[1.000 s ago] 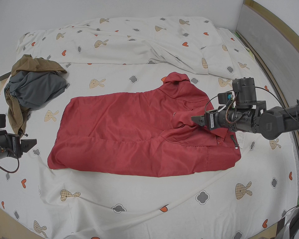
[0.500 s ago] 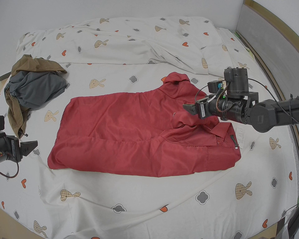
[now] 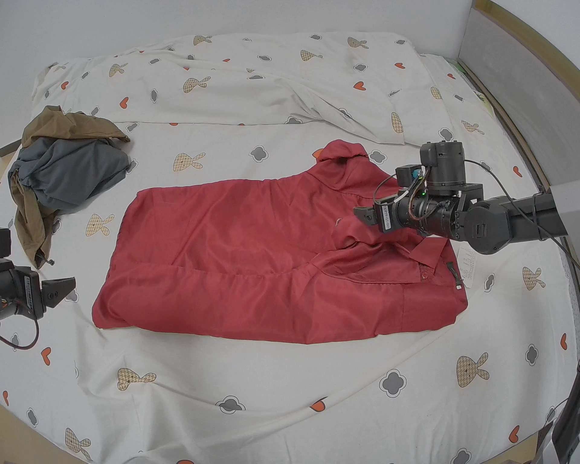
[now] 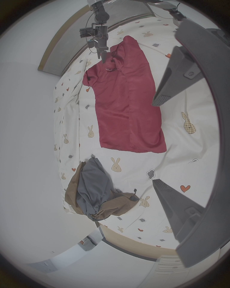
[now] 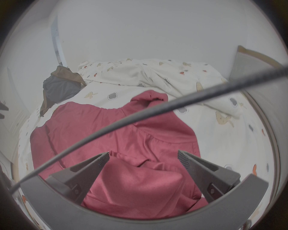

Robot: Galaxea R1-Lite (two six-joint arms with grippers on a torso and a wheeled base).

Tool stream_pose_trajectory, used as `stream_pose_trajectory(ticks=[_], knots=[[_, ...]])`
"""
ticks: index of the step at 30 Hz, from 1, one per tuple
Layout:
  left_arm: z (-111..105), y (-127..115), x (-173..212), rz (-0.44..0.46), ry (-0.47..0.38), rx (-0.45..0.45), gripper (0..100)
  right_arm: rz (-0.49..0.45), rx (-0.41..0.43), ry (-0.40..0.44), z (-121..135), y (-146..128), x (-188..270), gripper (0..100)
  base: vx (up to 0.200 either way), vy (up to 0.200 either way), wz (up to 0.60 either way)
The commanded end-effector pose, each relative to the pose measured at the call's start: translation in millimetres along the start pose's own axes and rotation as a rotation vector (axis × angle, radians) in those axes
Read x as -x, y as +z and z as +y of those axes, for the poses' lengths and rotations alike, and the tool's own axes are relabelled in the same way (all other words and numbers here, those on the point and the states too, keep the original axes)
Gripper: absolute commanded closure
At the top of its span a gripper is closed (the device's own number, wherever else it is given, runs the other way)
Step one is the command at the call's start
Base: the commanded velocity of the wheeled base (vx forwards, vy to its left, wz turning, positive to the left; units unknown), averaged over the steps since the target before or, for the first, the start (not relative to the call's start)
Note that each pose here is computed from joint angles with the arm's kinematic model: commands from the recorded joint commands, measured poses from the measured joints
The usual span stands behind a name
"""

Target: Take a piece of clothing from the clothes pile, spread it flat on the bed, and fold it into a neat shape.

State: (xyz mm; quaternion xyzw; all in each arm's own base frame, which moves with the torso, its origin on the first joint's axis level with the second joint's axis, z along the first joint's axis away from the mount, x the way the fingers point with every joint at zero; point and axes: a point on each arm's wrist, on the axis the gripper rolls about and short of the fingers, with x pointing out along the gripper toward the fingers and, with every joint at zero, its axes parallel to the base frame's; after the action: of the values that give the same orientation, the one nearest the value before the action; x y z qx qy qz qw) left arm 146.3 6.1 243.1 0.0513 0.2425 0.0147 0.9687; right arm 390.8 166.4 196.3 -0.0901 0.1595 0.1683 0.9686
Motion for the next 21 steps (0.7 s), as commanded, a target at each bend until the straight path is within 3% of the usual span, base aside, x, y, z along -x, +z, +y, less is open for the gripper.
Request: stream_pose_trajectory(ticks=[1, 6, 11, 21], knots=[[0, -2, -4, 0.016, -0.001, 0.0, 0, 0.063, -0.061, 0.017, 1, -15, -11, 0, 0.0, 0.0, 0.0], [-1, -2, -4, 0.017, -0.003, -0.001, 0, 0.162, -0.188, 0.157, 6, -9, 12, 0, 0.0, 0.0, 0.0], [-2, -3, -5, 0.021, -0.009, -0.004, 0, 0.203, -0.314, 0.274, -1, 4, 39, 0, 0.0, 0.0, 0.0], [-3, -4, -6, 0.029, -0.019, -0.009, 0, 0.219, -0.332, 0.253, -11, 2, 40, 0, 0.0, 0.0, 0.0]])
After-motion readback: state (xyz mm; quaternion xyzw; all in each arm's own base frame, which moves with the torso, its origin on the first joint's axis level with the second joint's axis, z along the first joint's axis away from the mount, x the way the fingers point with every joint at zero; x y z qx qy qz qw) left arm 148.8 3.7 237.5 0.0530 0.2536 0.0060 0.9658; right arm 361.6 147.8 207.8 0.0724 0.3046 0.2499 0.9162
